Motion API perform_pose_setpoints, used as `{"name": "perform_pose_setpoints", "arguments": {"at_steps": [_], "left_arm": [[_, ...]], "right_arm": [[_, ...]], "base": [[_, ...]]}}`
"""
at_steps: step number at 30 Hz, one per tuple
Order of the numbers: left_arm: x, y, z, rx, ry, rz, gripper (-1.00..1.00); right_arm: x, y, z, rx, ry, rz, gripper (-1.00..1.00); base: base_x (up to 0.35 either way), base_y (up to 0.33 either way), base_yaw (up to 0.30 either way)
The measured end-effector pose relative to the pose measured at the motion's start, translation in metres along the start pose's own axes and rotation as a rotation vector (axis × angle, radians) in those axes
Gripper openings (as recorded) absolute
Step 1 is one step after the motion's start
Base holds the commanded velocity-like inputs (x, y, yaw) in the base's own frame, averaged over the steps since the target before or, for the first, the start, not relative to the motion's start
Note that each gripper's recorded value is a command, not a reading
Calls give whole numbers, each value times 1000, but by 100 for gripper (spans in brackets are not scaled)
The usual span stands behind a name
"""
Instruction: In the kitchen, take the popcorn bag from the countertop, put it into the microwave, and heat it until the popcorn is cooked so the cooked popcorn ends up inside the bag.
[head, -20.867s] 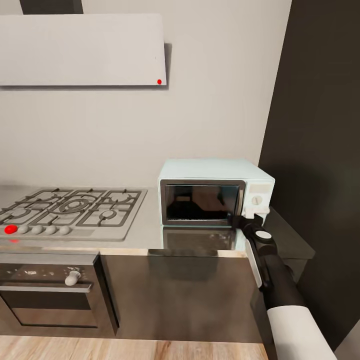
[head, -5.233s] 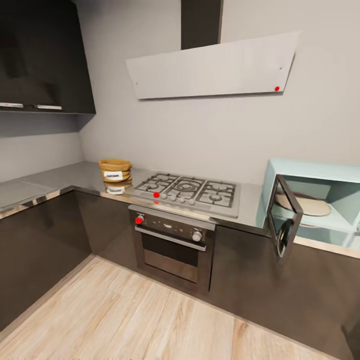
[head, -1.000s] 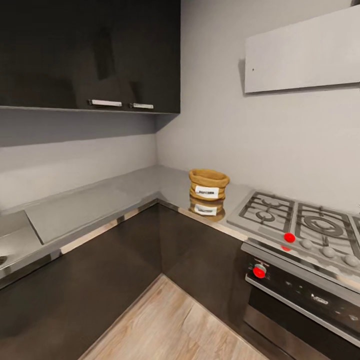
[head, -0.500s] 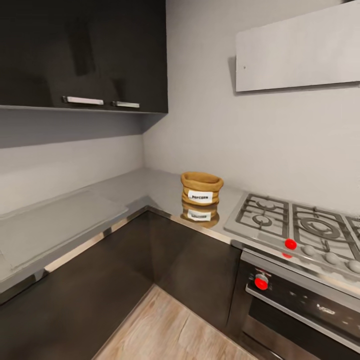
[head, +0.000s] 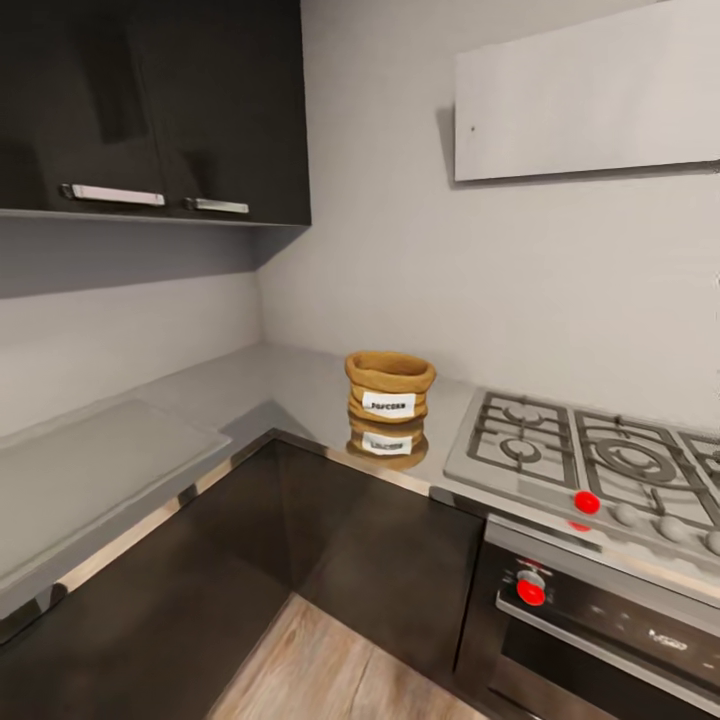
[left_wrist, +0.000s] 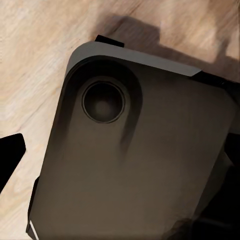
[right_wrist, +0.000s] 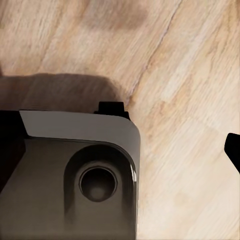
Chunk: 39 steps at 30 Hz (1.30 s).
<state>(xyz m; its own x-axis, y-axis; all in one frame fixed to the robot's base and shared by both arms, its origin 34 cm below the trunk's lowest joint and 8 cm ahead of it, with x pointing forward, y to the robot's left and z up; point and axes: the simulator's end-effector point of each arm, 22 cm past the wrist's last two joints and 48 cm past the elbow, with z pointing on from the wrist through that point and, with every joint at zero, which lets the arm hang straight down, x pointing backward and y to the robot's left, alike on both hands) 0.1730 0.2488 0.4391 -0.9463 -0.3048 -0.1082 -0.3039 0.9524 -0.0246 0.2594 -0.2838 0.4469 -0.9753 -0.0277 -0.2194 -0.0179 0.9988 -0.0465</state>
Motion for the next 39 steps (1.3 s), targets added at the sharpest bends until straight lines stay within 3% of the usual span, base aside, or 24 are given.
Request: {"name": "perform_pose_setpoints", "arguments": {"at_steps": [20,39], "left_arm": [[0,-1,0,1,1,0,100],[0,0,0,-1,1,-5,100]], "right_arm": [[0,-1,0,2,-1,0,100],[0,-3,0,-4,1,-2,100]], "base": [[171,140,-173],[5,4,-6]]}}
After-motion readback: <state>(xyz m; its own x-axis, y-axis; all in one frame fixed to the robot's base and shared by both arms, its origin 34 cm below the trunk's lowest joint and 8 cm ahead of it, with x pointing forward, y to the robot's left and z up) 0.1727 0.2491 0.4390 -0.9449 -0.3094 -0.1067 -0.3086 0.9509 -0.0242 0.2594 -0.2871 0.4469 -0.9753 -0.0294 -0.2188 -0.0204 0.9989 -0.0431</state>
